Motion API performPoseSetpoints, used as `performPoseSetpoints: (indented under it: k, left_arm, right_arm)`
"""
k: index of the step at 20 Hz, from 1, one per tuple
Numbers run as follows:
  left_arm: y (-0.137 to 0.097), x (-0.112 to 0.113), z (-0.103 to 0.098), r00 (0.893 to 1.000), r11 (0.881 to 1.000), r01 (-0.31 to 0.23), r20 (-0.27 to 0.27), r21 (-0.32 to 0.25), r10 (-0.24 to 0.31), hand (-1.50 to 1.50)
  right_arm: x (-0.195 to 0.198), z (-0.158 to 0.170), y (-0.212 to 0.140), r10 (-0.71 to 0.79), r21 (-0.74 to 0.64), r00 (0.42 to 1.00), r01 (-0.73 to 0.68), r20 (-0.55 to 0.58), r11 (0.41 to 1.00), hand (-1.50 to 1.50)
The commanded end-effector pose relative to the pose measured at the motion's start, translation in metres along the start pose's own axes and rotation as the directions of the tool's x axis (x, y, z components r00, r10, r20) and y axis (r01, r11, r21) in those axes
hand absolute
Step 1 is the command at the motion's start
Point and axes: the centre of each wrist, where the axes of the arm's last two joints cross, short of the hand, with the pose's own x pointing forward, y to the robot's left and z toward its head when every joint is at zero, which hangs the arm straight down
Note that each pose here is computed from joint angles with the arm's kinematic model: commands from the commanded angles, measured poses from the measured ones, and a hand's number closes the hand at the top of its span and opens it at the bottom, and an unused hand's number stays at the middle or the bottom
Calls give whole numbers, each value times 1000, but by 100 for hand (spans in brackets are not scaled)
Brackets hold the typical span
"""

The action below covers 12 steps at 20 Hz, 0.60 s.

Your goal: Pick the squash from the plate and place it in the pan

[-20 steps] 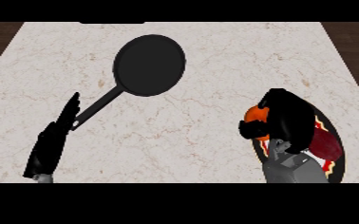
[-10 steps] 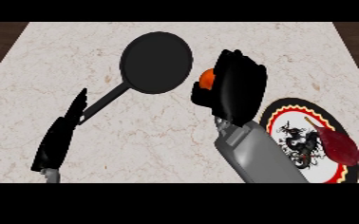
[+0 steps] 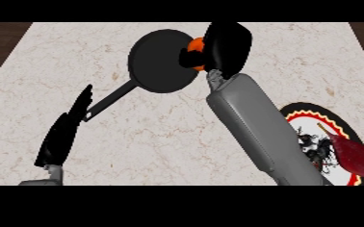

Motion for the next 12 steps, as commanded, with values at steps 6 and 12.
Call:
performPoseSetpoints:
  k: [6,12]
  left_arm:
    - [-20,18,-10,999,999,23,38,-32,-22,0]
    - [-12,13,-10,999,999,16,45,-40,-14,0]
  right_arm:
    - [3,-41,38,-119,72,978,133,-173,988,150]
    - [-13,-52,67,25,258,990,12,-141,966,150]
